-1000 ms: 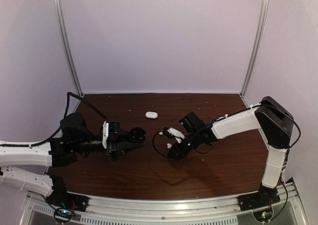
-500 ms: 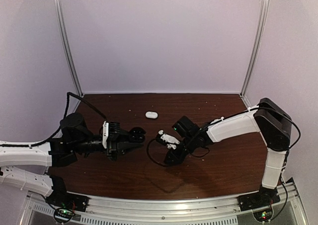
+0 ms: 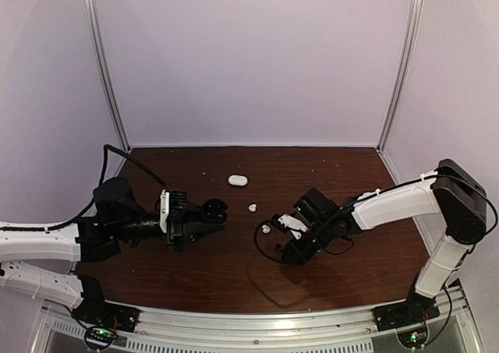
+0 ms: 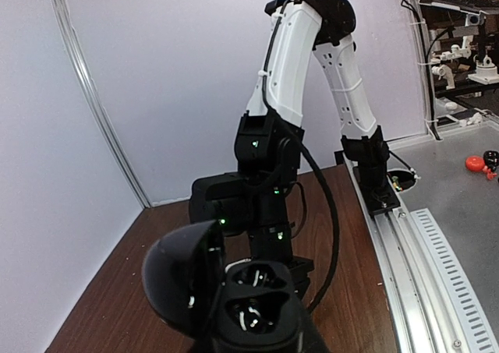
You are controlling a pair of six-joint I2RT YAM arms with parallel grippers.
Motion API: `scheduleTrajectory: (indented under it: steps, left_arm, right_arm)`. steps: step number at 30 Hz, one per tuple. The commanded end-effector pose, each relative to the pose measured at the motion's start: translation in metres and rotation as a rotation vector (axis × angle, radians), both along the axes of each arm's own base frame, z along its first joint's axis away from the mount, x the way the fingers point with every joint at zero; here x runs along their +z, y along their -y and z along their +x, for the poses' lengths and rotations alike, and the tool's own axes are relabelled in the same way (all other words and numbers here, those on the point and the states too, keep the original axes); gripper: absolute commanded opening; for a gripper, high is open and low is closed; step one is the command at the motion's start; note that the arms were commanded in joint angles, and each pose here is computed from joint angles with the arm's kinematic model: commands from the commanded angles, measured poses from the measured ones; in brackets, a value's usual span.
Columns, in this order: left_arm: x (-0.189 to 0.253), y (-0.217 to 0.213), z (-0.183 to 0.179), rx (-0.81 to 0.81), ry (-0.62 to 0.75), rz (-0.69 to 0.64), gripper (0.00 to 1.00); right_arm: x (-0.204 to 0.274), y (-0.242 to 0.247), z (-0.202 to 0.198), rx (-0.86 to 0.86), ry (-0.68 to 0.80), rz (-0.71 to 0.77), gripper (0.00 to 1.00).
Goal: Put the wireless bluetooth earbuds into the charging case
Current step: Adjust the right earbud at the center of the board, then pick up the right earbud from the center of the board.
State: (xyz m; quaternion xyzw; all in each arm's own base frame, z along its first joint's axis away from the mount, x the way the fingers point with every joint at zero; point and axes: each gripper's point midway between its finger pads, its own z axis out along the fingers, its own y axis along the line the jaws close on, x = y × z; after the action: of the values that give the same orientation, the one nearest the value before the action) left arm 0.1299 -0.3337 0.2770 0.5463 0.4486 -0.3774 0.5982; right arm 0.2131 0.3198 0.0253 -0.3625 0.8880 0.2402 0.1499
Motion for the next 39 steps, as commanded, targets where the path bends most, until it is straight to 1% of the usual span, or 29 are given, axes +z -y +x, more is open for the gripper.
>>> scheduleTrajectory:
  steps: [1,3,6,10,15,19,28,34,39]
  left_arm:
    - [0.008,0.0,0.0,0.004,0.008,-0.034,0.02]
    - [0.008,0.001,0.0,0.004,-0.002,-0.032,0.03]
    - [0.008,0.001,0.002,0.011,-0.016,-0.031,0.03]
    - [0.008,0.001,0.005,0.026,-0.032,-0.024,0.03]
    - [0.007,0.0,0.007,0.037,-0.033,-0.02,0.03]
    - [0.007,0.0,0.006,0.037,-0.03,-0.022,0.03]
    - [0.005,-0.001,0.006,0.04,-0.031,-0.016,0.03]
    - [0.005,-0.001,0.007,0.045,-0.029,-0.014,0.03]
    - [0.004,0.0,0.007,0.04,-0.033,-0.01,0.03]
  right_arm:
    - [0.016,0.018,0.003,-0.012,0.017,-0.07,0.33]
    - [0.034,0.017,0.019,-0.028,0.065,-0.092,0.36]
    - [0.049,0.016,0.039,-0.029,0.114,-0.169,0.4]
    - [0.041,0.013,0.052,-0.016,0.108,-0.251,0.44]
    - [0.034,-0.003,0.049,0.01,0.083,-0.275,0.47]
    - [0.025,-0.013,0.045,0.028,0.07,-0.29,0.43]
    - [0.009,-0.021,0.048,0.052,0.065,-0.335,0.35]
    - [-0.002,-0.018,0.044,0.068,0.054,-0.384,0.32]
    - [-0.005,-0.016,0.04,0.077,0.051,-0.401,0.26]
